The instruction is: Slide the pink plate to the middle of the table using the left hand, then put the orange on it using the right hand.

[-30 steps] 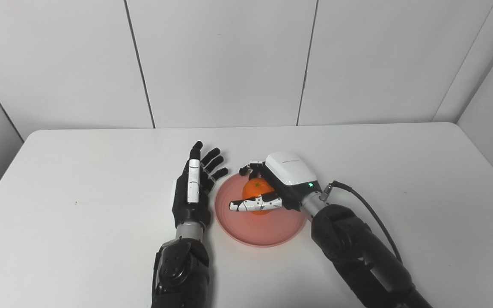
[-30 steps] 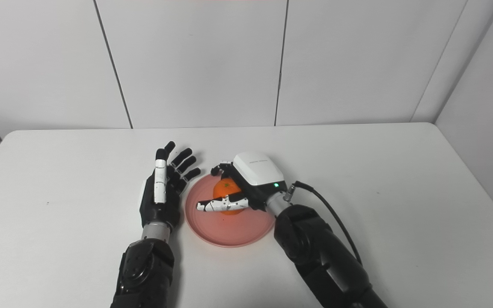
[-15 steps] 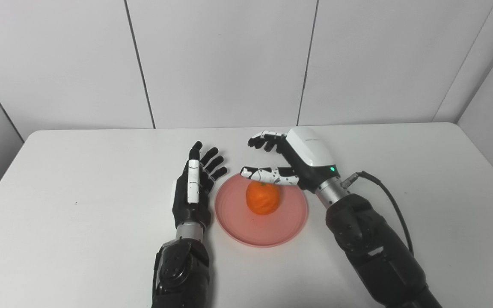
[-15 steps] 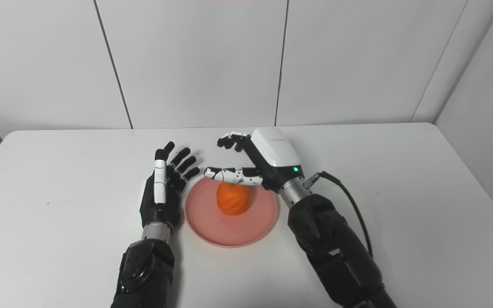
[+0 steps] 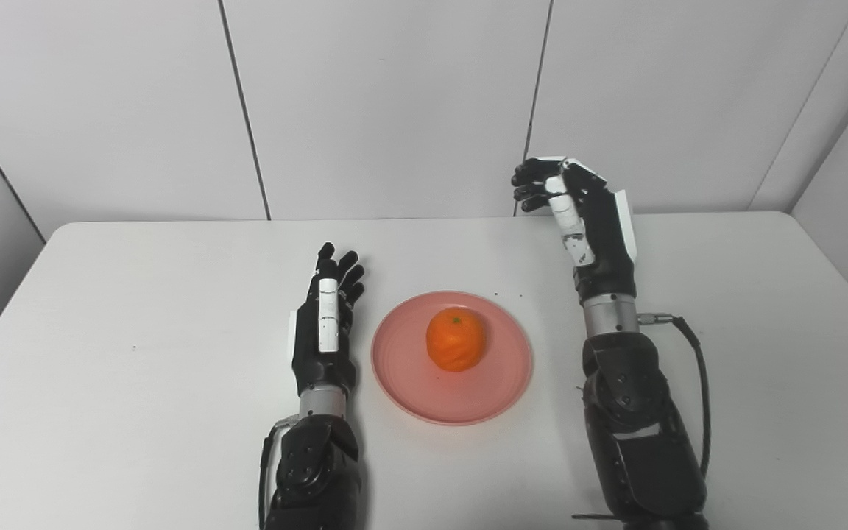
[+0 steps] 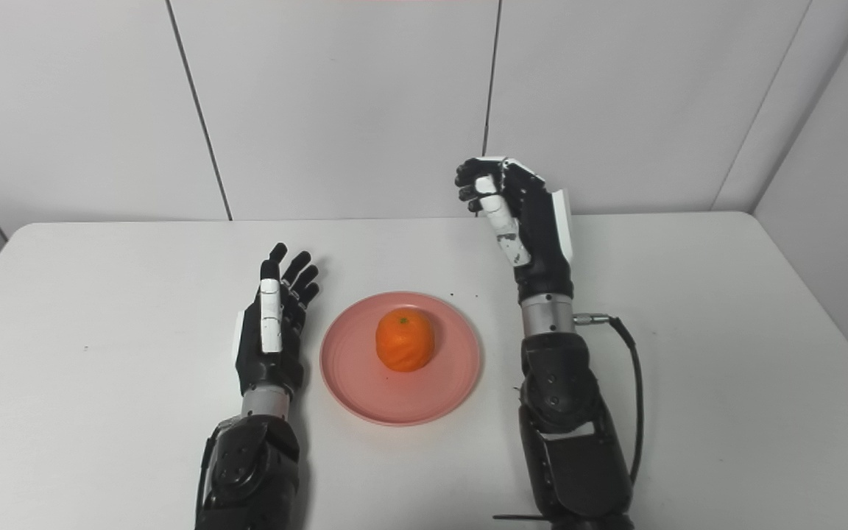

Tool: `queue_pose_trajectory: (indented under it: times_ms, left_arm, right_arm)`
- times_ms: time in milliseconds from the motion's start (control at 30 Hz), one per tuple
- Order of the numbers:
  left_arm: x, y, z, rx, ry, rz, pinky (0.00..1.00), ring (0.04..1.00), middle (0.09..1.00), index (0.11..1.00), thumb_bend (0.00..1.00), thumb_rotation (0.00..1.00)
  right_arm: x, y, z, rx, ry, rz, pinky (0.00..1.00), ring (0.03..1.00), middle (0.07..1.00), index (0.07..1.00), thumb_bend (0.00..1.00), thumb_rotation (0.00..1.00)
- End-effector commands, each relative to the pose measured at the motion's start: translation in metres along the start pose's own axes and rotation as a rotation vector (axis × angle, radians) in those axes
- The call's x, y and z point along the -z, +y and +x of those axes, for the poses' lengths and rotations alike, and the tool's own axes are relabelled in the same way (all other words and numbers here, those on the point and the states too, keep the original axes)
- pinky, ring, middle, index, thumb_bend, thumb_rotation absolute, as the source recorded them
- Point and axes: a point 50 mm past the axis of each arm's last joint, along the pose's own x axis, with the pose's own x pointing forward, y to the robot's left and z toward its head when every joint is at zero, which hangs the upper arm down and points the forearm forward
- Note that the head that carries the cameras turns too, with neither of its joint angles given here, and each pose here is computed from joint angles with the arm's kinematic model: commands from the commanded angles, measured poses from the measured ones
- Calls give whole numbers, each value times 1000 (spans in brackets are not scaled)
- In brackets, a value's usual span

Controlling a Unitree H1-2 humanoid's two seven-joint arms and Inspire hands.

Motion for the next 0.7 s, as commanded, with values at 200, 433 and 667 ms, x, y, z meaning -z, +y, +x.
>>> queue_pose_trajectory:
  times_ms: [200, 433, 667]
  left_arm:
    - [-12, -5, 14, 11, -142, 283, 1000, 1000, 1000, 990, 768, 959]
    - [-10, 6, 18, 31, -120, 371, 1000, 1000, 1000, 1000, 745, 935]
    - [-6, 11, 18, 31, -65, 374, 992, 1000, 1000, 1000, 773, 950]
  right_arm:
    - [40, -10, -24, 85, 263, 182, 795, 808, 816, 801, 849, 967]
    - [75, -13, -59, 86, 411, 154, 995, 945, 921, 920, 836, 1000]
    - [84, -13, -76, 17, 422, 61, 997, 952, 918, 911, 831, 1000]
